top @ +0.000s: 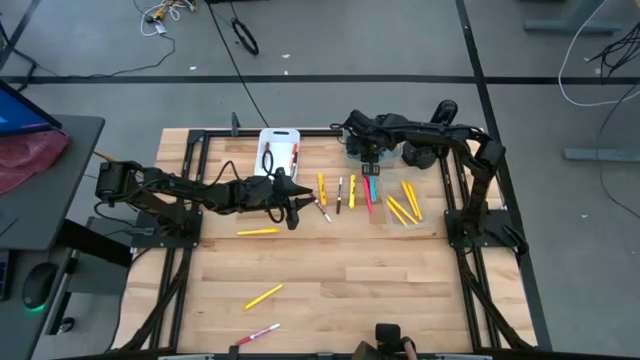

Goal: Pick & Place Markers
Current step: Put the yellow pen into the transparent bin

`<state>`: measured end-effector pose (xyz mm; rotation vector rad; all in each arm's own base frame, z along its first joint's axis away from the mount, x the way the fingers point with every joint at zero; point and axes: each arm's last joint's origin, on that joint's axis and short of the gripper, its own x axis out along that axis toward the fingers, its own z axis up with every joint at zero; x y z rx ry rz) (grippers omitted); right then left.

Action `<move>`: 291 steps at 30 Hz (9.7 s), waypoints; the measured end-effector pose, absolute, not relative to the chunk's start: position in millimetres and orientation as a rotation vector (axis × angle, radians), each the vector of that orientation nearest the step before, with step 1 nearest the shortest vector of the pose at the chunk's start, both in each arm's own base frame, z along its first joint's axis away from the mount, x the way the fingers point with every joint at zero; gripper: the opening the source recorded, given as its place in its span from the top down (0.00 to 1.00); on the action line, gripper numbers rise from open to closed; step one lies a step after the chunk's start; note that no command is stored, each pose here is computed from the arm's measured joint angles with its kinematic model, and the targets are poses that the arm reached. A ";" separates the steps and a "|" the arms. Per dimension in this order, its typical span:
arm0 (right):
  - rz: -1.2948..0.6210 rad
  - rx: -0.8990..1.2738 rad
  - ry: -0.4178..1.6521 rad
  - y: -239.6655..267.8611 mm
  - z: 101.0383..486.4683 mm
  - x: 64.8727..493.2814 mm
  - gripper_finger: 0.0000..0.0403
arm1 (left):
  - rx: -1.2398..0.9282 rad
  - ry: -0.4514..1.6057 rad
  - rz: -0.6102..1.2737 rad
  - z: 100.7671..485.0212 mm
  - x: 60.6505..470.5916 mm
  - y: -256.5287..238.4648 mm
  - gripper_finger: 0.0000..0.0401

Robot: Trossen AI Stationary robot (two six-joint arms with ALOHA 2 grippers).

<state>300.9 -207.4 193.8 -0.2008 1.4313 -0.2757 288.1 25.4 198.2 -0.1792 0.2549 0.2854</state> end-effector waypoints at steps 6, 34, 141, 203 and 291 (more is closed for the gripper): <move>-0.360 -0.262 1.416 -205.4 204.5 302.1 0.65 | -0.179 0.255 0.285 198.2 288.1 25.3 0.67; -0.034 -0.183 0.361 73.9 215.1 296.7 0.97 | 0.369 0.113 0.144 273.6 241.7 -82.7 0.69; -0.180 0.156 -0.164 70.7 198.0 251.3 0.41 | -0.018 -0.131 -0.109 210.5 304.9 -30.9 0.90; -0.109 0.174 0.225 89.1 197.3 280.6 0.85 | -0.008 0.636 -0.129 101.3 298.8 -41.5 0.55; -0.669 0.349 1.002 8.9 300.9 195.9 0.90 | -0.042 0.149 0.037 162.3 310.6 -41.0 0.56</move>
